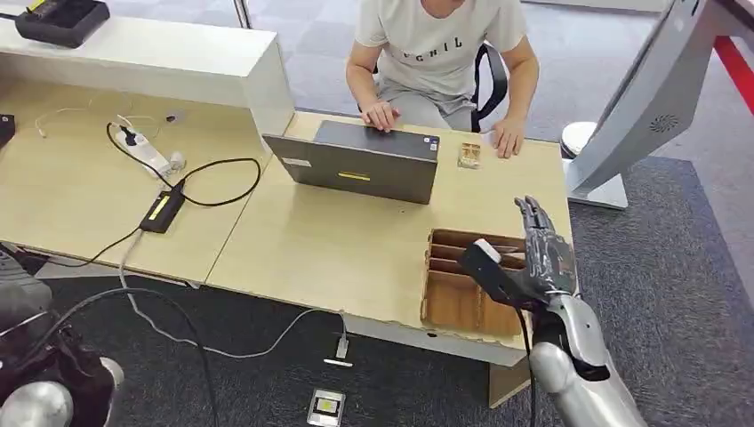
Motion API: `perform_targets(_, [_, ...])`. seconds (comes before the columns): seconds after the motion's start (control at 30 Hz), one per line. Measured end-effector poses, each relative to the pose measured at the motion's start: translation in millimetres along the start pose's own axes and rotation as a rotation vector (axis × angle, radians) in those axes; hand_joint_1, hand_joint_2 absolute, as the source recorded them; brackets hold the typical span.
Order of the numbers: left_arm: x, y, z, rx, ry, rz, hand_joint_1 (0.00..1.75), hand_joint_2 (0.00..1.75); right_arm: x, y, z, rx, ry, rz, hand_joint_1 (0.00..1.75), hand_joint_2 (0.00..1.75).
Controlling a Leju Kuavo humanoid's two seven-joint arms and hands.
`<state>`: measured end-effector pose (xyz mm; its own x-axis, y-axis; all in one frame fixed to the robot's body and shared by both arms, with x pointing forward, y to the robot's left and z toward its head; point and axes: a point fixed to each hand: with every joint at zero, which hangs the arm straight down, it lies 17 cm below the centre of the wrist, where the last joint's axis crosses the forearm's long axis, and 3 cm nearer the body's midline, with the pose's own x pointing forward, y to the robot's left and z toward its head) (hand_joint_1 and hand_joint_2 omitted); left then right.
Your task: Pass the card to the sensor for recognition and then transmit it.
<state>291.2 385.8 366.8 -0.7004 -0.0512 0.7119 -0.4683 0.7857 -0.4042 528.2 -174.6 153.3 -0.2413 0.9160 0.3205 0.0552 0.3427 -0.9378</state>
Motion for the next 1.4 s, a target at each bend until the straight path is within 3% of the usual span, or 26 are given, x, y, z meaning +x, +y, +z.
perform_targets(0.33, [-4, -3, 0, -0.009, 0.01, 0.005, 0.0, 0.0, -13, 2, 2, -0.029, 0.017, 0.06, 0.0, 1.75])
perform_targets(0.47, [-7, -8, -1, -0.016, 0.015, 0.014, 0.0, 0.0, -22, 12, 5, -0.013, 0.031, 0.086, 0.1, 1.75])
perform_targets(0.5, [-8, -9, 0, -0.02, 0.018, 0.017, 0.0, 0.0, -24, 14, 5, -0.01, 0.034, 0.092, 0.16, 1.75])
perform_targets(0.53, [-8, -11, -1, -0.022, 0.02, 0.02, 0.0, 0.0, -26, 16, 6, -0.006, 0.038, 0.099, 0.47, 1.75])
perform_targets(0.57, [-9, -13, -1, -0.025, 0.022, 0.025, 0.0, 0.0, -29, 20, 6, 0.0, 0.045, 0.107, 0.66, 1.75])
perform_targets(0.6, [-9, -14, -2, -0.026, 0.021, 0.028, 0.0, 0.0, -31, 22, 7, 0.002, 0.047, 0.11, 0.66, 1.75])
perform_targets(0.67, [-10, -16, -2, -0.031, 0.024, 0.03, 0.0, 0.0, -35, 27, 8, 0.009, 0.051, 0.124, 0.51, 1.75])
perform_targets(0.73, [-11, -20, -3, -0.035, 0.022, 0.037, 0.0, 0.0, -39, 32, 7, 0.017, 0.05, 0.138, 0.51, 1.75])
perform_targets(0.87, [-13, -23, -3, -0.04, 0.026, 0.04, 0.0, 0.0, -44, 41, 8, 0.039, 0.054, 0.151, 0.66, 1.75])
perform_targets(0.9, [-13, -24, -4, -0.04, 0.026, 0.042, 0.0, 0.0, -45, 42, 8, 0.043, 0.057, 0.153, 0.8, 1.75])
perform_targets(0.97, [-15, -25, -5, -0.041, 0.033, 0.045, 0.0, 0.0, -48, 45, 8, 0.05, 0.064, 0.157, 0.8, 1.75])
perform_targets(1.03, [-17, -28, -5, -0.043, 0.039, 0.053, 0.0, 0.0, -51, 47, 8, 0.057, 0.07, 0.159, 0.91, 1.75])
perform_targets(1.17, [-19, -30, -7, -0.045, 0.043, 0.059, 0.0, 0.0, -55, 50, 10, 0.067, 0.08, 0.16, 0.82, 1.75])
perform_targets(1.4, [-23, -34, -9, -0.048, 0.049, 0.062, 0.0, 0.0, -60, 54, 11, 0.08, 0.098, 0.165, 0.87, 1.75])
